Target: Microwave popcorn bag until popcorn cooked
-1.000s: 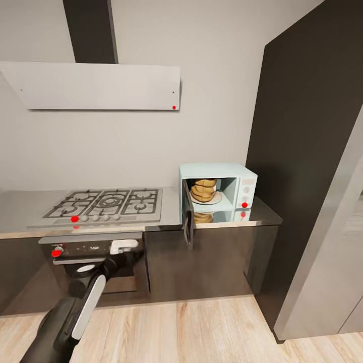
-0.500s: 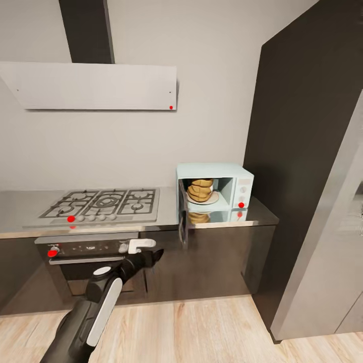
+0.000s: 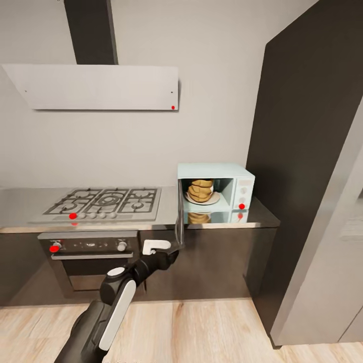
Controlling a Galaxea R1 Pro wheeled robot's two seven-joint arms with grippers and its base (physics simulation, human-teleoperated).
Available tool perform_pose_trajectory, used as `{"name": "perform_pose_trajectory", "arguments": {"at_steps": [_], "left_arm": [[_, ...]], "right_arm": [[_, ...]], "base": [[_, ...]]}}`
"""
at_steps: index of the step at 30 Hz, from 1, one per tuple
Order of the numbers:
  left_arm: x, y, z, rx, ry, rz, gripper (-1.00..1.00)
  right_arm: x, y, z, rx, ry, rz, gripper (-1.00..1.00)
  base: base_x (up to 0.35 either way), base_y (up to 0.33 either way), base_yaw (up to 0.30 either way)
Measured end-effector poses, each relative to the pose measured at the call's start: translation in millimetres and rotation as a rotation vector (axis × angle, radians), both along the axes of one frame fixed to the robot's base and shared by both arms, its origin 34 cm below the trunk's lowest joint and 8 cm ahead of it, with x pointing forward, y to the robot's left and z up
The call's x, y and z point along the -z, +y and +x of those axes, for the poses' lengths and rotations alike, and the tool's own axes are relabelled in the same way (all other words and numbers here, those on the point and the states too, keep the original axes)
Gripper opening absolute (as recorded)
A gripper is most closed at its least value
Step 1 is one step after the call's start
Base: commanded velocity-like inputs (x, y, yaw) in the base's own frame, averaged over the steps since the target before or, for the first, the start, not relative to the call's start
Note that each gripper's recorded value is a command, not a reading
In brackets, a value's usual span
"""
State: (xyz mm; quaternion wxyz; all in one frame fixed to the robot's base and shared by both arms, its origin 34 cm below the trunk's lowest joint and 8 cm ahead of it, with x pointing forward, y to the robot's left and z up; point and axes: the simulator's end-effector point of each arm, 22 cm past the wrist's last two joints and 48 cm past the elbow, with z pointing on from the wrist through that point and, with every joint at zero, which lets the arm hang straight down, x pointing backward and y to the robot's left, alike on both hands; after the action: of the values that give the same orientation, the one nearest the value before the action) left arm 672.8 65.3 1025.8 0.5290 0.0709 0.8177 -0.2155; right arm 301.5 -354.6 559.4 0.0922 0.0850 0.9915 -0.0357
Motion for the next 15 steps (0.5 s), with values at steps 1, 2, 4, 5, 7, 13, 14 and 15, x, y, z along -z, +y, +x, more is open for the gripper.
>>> {"name": "perform_pose_trajectory", "arguments": {"at_steps": [1, 2, 4, 5, 7, 13, 14, 15], "left_arm": [[0.0, 0.1, 0.1, 0.000, 0.000, 0.001, 1.00], [0.2, 0.1, 0.0, 0.000, 0.000, 0.001, 1.00], [-0.3, -0.1, 0.0, 0.000, -0.001, 0.001, 1.00], [-0.2, -0.1, 0.0, 0.000, -0.001, 0.001, 1.00], [0.0, -0.4, -0.1, 0.001, -0.001, 0.002, 1.00], [0.3, 0.6, 0.0, -0.002, 0.000, 0.002, 1.00], [0.1, 0.6, 0.0, -0.002, -0.001, 0.002, 1.00], [-0.1, 1.1, 0.2, -0.003, -0.001, 0.002, 1.00]], "right_arm": [[0.0, -0.3, -0.1, 0.000, 0.000, 0.000, 1.00], [0.0, -0.5, -0.2, 0.000, 0.001, 0.000, 1.00], [-0.1, -0.8, -0.1, 0.000, 0.000, -0.001, 1.00], [-0.1, -1.1, -0.1, 0.001, 0.000, -0.001, 1.00], [-0.2, -1.4, 0.1, 0.001, 0.000, -0.002, 1.00], [-0.3, -1.1, 0.1, 0.000, -0.001, -0.001, 1.00], [-0.3, -1.0, 0.0, 0.000, -0.001, -0.001, 1.00], [-0.3, -1.0, -0.1, 0.000, -0.001, -0.001, 1.00]], "base": [[0.000, -0.001, 0.039], [0.000, 0.000, 0.025], [0.000, 0.000, 0.013], [0.000, 0.000, 0.007], [0.000, 0.000, 0.002], [0.091, 0.000, 0.000], [0.237, 0.000, 0.000], [0.248, 0.000, 0.000]]}}
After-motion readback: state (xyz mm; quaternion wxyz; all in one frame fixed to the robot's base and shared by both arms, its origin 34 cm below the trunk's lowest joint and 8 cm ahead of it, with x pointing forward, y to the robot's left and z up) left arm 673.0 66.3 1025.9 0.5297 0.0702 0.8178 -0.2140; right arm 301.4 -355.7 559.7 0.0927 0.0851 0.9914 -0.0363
